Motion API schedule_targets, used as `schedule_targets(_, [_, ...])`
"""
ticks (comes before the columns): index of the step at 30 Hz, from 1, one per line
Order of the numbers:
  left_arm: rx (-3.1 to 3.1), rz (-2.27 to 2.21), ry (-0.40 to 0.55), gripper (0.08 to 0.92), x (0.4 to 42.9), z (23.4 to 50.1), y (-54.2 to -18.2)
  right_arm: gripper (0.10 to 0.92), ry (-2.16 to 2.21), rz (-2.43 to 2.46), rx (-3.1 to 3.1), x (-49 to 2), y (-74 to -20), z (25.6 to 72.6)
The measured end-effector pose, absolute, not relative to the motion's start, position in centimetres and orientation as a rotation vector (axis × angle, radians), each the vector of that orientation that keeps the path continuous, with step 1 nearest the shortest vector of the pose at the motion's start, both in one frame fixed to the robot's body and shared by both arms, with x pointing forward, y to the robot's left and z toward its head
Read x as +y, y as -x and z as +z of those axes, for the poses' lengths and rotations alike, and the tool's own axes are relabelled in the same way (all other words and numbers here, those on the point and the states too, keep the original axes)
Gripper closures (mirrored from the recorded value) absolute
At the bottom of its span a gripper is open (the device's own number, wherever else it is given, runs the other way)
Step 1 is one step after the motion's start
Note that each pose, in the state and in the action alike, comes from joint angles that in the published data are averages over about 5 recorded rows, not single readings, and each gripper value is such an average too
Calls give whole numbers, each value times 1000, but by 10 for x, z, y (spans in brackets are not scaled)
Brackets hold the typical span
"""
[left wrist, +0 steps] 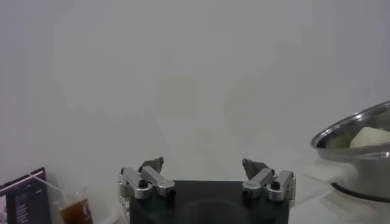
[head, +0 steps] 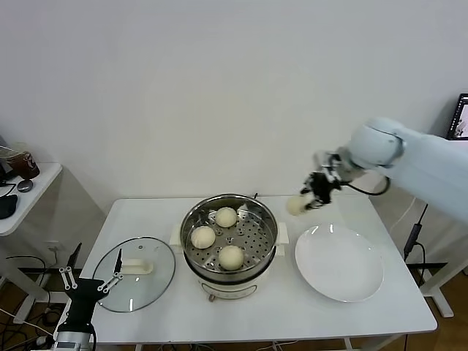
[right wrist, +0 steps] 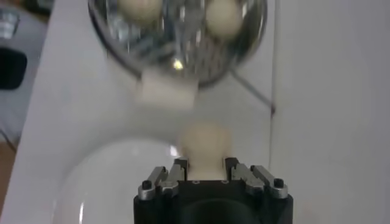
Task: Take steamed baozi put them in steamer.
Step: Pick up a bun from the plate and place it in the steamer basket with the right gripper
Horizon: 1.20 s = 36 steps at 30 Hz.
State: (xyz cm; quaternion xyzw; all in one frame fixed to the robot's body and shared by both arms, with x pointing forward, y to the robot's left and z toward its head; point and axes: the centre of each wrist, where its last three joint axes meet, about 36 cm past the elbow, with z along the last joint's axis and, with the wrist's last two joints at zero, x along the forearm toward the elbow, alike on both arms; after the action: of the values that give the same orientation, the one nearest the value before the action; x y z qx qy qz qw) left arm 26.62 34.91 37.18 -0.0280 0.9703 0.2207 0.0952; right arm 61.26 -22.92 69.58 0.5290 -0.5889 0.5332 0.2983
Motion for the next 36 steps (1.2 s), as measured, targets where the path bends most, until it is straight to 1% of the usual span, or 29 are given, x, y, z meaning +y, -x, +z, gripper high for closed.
schedule_targets(8, [2872,662,108,177,355,372,-264,615,-1412,1383,-1537,-149,-613,686])
schedule_targets(15, [2870,657,129,177,357,373,-264,615,-1393,1366,-1483,-109,-622,657])
schedule_targets(22, [2868,658,140,177,360,373,-264,615,-1360,1340,-1444,-94,-631,624])
schedule_targets(33, [2870,660,149,177,363,371,-265,606,-1317,1324,-1402,-93,-636,587])
schedule_targets(36, [2868,661,152,177,364,371,-265,573,-1308,1323,-1406,-94,-637,582])
